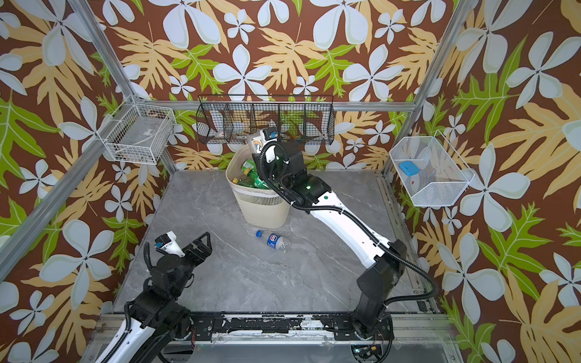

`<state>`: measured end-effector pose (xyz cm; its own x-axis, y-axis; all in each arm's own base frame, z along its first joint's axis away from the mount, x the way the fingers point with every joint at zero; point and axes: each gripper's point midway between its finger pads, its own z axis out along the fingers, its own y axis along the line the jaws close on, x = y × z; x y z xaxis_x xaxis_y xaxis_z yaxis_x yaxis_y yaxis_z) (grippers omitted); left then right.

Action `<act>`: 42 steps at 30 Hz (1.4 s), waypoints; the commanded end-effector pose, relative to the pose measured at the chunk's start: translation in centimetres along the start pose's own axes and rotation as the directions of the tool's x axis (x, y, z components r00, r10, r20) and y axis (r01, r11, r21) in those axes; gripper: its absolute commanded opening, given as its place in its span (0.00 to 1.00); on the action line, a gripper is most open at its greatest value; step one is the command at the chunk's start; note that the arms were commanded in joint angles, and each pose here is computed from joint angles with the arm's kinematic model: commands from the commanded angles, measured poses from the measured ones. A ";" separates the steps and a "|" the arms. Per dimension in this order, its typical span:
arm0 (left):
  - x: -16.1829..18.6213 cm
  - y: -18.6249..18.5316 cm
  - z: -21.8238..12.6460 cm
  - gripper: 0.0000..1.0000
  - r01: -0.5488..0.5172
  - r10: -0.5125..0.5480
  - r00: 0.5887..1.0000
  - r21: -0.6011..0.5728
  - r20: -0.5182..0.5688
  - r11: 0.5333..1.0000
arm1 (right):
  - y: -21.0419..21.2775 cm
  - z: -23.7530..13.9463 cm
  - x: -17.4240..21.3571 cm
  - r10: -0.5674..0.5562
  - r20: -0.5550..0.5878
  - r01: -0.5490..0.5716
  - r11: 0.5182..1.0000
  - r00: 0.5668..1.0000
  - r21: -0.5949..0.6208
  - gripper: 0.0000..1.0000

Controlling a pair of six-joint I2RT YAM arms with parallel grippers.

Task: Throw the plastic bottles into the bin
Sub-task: 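Grasp the clear bird-label bottle with the right gripper and carry it over the bin, then release the bird-label bottle into the bin and move the right gripper toward the Pepsi bottle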

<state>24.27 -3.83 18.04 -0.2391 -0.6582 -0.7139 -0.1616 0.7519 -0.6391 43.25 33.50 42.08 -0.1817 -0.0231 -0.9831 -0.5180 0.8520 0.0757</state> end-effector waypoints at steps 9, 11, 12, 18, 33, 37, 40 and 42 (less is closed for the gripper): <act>-0.3 0.3 -0.1 1.00 -0.009 0.009 1.000 -0.025 0.009 1.000 | -1.5 2.6 0.6 -0.052 -0.037 0.052 0.999 0.998 0.007 0.48; -0.3 0.3 0.0 1.00 -0.011 0.011 1.000 -0.026 0.007 1.000 | -1.8 3.6 1.3 -0.051 -0.058 0.051 0.999 0.997 -0.002 0.52; -0.3 0.3 0.0 1.00 -0.013 0.013 1.000 -0.026 0.006 1.000 | -2.1 4.1 1.4 -0.048 -0.067 0.049 0.999 0.997 0.002 0.63; -1.1 -0.8 -0.1 1.00 -0.047 0.047 0.999 -0.002 0.016 0.999 | -2.9 2.0 -4.0 -0.062 0.024 0.061 0.998 0.998 0.031 0.98; 2.9 -6.3 2.3 0.98 -0.160 0.209 0.957 0.232 -0.200 0.959 | -8.9 -16.1 10.4 0.131 -0.014 -0.125 0.968 0.991 0.219 1.00; 4.9 -6.6 3.3 0.96 -0.157 0.228 0.924 0.238 -0.307 0.958 | -9.7 -18.5 16.4 0.211 -0.119 -0.177 0.953 0.970 0.245 1.00; 5.8 -6.4 3.7 0.95 -0.110 0.185 0.919 0.224 -0.347 0.968 | -9.5 -18.6 20.1 0.221 -0.203 -0.171 0.956 0.954 0.238 1.00; 5.8 -6.2 3.8 0.94 -0.080 0.151 0.929 0.214 -0.337 0.974 | -8.7 -17.8 22.5 0.227 -0.255 -0.179 0.964 0.940 0.199 0.99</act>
<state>27.31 -11.77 15.93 -0.5825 -0.4438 -0.6810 0.0477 0.8177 -0.5736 29.22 15.38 24.37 -0.4452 0.0253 -0.8951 -0.2831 0.9443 0.1675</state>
